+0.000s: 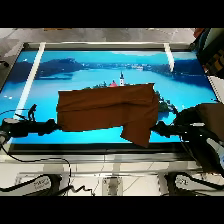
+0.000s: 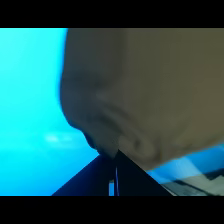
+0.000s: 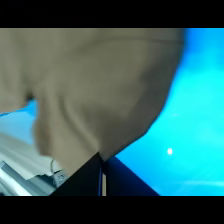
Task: Fold the clothes and pants, and hang the long-sleeved shirts on hangers.
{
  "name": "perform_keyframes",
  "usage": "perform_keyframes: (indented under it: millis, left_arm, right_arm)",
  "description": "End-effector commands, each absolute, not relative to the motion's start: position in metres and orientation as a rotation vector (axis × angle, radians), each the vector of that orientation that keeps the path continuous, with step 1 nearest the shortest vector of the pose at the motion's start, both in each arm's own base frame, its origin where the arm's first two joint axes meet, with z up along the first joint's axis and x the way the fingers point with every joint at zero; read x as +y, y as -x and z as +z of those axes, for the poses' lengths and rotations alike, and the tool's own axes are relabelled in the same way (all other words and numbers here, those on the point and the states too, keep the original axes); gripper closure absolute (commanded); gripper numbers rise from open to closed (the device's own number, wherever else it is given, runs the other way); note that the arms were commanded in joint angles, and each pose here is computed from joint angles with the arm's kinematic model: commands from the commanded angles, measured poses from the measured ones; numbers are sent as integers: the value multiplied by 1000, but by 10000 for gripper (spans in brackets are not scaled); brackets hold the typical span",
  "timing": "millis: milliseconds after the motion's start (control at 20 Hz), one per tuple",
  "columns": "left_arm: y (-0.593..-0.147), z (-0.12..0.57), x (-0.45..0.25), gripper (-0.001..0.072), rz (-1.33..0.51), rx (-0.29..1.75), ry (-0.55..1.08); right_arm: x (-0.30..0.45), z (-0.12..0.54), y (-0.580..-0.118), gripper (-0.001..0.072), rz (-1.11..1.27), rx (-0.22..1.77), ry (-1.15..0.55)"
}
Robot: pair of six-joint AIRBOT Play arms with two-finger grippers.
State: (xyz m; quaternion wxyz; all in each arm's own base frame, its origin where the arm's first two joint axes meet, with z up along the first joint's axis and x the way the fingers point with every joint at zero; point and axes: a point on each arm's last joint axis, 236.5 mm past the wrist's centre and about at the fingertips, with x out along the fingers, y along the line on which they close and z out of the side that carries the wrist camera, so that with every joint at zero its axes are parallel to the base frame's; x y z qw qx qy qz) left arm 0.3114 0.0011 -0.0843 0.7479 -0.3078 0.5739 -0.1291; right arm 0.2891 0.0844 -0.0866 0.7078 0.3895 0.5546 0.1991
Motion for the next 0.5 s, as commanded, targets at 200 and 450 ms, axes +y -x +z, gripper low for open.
perform_keyframes:
  millis: [200, 450]
  left_arm:
    - [-297, -3, 32, 696, -287, 1100, 578]
    - [-328, 44, 49, 697, -195, 861, 581]
  right_arm:
    - [95, 21, -269, 701, 488, 1041, -737]
    - [83, 75, -286, 702, 335, 807, -778]
